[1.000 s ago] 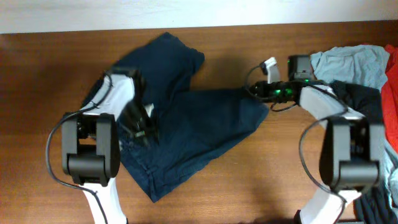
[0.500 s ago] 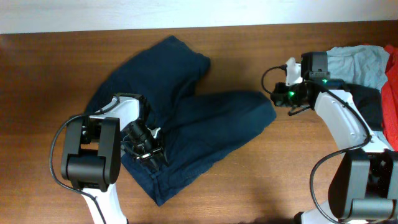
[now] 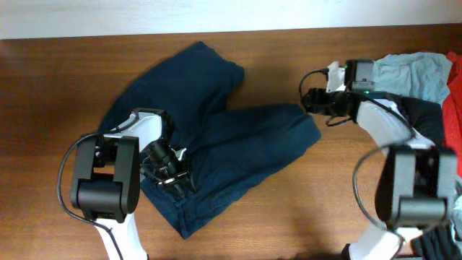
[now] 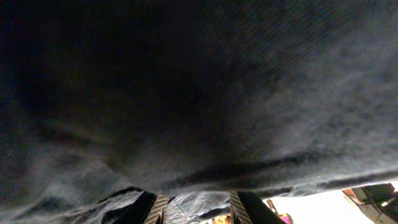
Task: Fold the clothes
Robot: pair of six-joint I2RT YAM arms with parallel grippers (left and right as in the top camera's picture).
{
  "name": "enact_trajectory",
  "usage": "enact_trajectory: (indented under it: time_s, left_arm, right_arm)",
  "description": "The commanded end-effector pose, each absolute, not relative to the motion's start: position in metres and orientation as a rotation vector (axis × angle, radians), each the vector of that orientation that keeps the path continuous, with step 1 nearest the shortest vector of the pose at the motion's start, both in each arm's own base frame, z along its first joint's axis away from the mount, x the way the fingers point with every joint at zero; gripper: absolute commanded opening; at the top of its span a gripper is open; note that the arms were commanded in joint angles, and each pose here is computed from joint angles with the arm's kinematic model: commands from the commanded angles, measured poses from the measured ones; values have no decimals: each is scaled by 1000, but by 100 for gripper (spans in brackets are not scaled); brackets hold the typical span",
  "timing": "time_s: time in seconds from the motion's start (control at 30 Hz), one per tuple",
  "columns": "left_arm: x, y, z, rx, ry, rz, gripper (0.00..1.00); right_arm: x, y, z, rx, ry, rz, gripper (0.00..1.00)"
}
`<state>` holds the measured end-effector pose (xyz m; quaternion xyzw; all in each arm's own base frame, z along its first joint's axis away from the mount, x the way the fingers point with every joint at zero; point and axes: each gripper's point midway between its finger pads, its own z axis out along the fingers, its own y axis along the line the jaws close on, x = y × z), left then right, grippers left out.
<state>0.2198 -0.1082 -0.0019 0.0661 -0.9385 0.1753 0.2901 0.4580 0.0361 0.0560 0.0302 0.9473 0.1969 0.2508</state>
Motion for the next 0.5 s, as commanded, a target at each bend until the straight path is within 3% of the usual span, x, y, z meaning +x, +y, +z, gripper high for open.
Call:
enact_trajectory:
  time_s: [0.0, 0.17, 0.33, 0.47]
  left_arm:
    - [202, -102, -20, 189, -2447, 396, 34]
    - [205, -102, -22, 186, -2462, 401, 34]
    - [205, -102, -23, 185, -2465, 403, 34]
    - [206, -103, -23, 184, -2468, 404, 34]
  right_arm:
    - [459, 75, 41, 49, 2542, 888, 63]
    - [458, 118, 51, -107, 2411, 1192, 62]
    - [479, 127, 69, -109, 2309, 1201, 58]
    - [499, 134, 124, -174, 2061, 1355, 54]
